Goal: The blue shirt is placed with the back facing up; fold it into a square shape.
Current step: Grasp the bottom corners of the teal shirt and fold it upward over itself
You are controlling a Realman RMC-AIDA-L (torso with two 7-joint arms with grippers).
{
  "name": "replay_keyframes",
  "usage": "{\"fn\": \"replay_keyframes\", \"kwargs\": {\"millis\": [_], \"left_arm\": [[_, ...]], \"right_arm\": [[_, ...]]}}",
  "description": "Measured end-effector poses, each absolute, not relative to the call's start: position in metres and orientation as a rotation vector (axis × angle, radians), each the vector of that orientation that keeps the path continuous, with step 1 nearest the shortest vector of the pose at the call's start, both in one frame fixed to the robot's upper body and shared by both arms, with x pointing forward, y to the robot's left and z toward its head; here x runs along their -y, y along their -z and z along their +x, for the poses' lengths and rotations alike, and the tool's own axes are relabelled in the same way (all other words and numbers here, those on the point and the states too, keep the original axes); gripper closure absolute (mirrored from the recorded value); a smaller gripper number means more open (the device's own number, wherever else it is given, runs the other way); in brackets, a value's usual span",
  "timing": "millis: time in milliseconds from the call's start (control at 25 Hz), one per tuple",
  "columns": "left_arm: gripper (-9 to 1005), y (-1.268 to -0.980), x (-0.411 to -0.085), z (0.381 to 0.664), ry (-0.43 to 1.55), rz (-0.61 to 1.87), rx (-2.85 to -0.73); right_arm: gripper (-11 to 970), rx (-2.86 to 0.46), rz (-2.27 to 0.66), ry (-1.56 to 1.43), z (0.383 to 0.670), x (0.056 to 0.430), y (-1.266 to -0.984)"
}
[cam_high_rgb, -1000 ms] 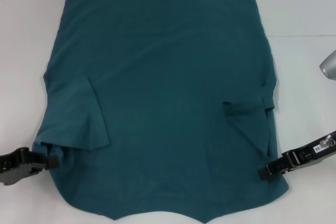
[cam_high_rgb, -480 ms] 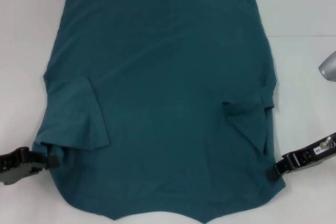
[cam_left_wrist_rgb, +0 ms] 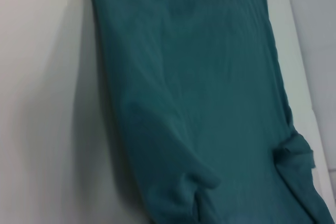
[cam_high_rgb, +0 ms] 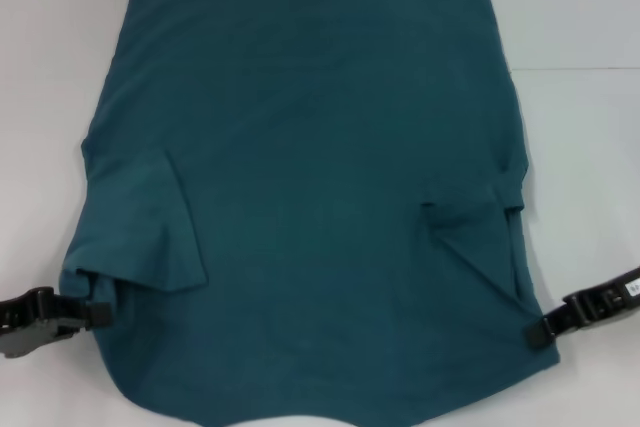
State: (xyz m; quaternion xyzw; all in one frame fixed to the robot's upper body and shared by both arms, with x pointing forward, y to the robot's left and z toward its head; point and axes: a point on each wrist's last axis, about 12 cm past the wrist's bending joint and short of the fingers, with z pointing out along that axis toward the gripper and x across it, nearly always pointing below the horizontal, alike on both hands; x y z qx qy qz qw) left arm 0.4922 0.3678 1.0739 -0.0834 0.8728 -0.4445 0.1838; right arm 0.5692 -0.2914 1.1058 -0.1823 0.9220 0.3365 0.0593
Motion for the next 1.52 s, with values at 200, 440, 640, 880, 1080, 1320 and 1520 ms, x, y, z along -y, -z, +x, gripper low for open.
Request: {"fn": "replay_keyframes", "kwargs": {"millis": [200,440,640,880,1080,1320,1520], "left_arm": [[990,-1.077,-0.371,0.485,1.266,-0.195,-2.490],[990,-1.074,-0.375,0.470,1.271,-0.201,-2.541],[990,-1.072,-0.377,0.455,1.312,-0.206,-2.557],[989,-1.071,-0.377,0.444,1.332,-0.207,-2.564],[989,-1.074,-0.368,0.468,1.314,-0.150,-2.557],[990,-1.087,-0.344,0.521,1.287,-0.076,-2.520],[990,-1.104,-0.334,0.565,1.179,-0.137,-2.489]], "right_arm": [[924,-2.814,-0.554,-1.034,0.563,0.302,-1.107],[924,-2.842,-0.565,-1.067,0.554,0.306,-1.105],[924,-2.862,-0.583,-1.092,0.547,0.308,-1.102],[924,-2.868,-0.568,-1.095,0.543,0.313,-1.100],[924,-2.804,-0.525,-1.077,0.556,0.312,-1.107],[924,-2.669,-0.443,-1.080,0.577,0.303,-1.116],[923,-2.571,-0.266,-1.032,0.596,0.308,-1.125]]}}
